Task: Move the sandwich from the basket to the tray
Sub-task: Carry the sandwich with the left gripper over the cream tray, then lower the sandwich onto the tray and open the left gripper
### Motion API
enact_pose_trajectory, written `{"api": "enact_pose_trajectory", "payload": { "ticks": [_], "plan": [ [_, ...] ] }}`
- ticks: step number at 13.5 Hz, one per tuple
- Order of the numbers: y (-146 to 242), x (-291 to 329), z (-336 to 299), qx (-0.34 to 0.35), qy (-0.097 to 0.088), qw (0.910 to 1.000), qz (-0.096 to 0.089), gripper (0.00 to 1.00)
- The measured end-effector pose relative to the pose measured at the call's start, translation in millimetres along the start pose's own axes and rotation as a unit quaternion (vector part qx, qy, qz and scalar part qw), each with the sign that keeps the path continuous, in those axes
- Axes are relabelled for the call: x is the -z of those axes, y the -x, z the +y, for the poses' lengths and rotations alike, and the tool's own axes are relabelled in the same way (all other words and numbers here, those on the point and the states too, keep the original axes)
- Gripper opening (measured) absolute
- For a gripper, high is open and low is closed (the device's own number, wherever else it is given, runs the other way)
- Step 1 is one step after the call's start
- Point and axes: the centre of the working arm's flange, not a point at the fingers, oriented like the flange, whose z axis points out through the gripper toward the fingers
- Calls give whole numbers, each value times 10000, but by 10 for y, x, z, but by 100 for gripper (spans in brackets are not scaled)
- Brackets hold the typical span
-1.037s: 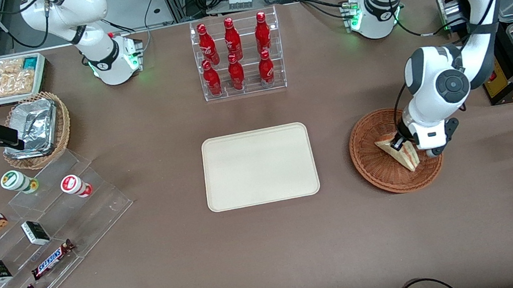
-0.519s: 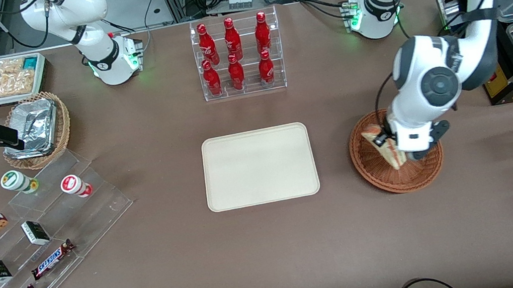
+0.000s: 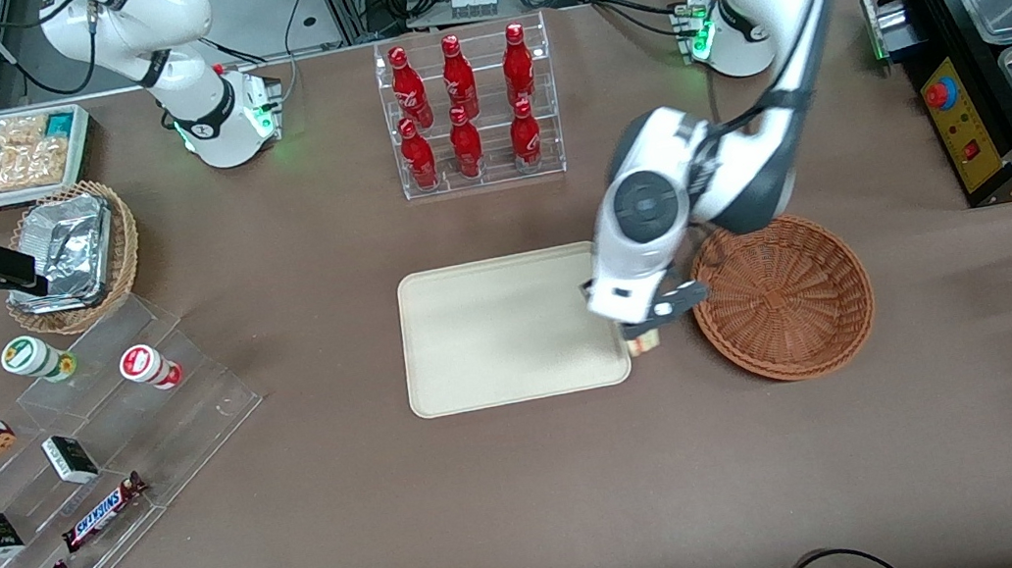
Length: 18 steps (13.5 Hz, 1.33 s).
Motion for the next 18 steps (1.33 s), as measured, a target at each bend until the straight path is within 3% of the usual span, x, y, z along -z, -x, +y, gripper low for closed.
{"api": "enact_pose_trajectory", "payload": {
  "ticks": [9,16,18],
  "plan": [
    [627,-424,1245,-223,284,9993,45,15],
    [660,-709,1330,-270,180,9995,-23,15],
    [658,-725,1333,-272,175,9995,-26,32]
  ]
}}
